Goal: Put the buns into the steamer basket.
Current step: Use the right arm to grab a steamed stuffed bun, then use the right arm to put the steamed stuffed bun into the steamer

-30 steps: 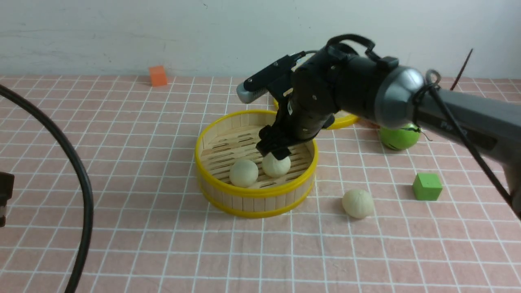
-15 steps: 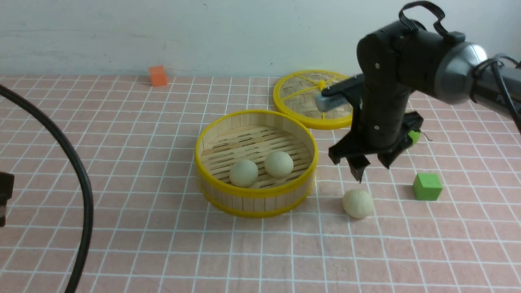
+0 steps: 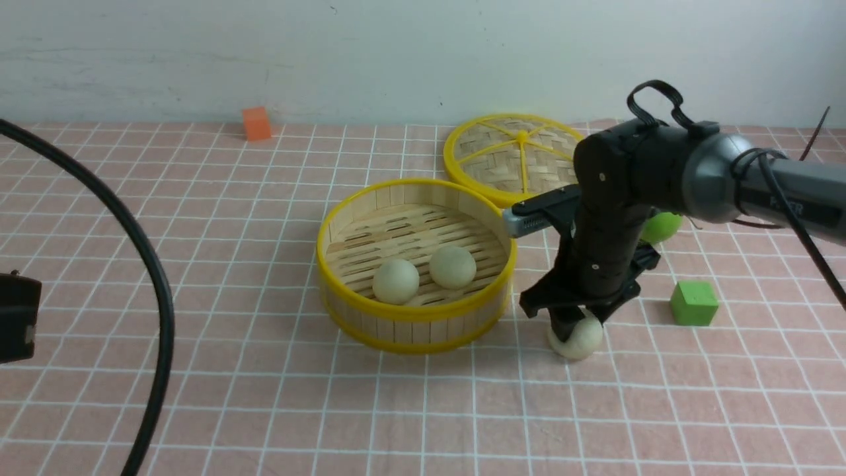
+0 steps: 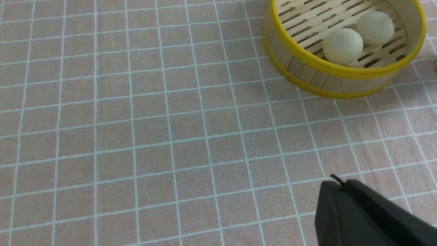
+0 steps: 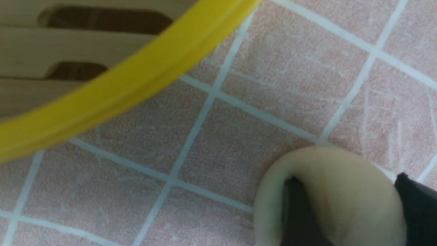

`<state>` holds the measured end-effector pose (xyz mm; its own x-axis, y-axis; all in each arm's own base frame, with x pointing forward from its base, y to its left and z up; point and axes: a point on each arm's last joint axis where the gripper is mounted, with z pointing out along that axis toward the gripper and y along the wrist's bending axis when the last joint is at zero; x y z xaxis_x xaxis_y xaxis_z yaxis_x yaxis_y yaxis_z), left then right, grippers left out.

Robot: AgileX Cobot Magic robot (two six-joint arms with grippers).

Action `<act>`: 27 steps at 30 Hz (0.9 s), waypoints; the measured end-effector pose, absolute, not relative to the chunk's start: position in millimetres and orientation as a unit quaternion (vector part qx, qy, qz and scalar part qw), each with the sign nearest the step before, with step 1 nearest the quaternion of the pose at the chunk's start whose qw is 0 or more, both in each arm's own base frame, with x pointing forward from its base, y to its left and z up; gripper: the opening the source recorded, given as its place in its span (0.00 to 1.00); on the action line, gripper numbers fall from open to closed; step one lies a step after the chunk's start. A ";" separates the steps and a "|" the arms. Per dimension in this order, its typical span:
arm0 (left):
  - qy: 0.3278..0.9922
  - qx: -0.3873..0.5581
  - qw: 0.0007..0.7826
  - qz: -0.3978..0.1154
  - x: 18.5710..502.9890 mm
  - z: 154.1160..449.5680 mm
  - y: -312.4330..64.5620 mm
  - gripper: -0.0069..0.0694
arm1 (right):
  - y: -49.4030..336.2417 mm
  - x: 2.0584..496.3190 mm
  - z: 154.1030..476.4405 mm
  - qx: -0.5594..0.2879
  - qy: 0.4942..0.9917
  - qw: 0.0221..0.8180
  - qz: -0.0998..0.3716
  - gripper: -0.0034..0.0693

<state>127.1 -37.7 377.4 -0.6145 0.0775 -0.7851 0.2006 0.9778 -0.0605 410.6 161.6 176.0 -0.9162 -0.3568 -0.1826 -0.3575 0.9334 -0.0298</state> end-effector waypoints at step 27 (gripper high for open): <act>0.889 0.076 0.445 -0.083 128.4 379.7 -39.6 0.10 | 266.4 447.9 225.3 -0.260 0.899 0.337 0.102 0.56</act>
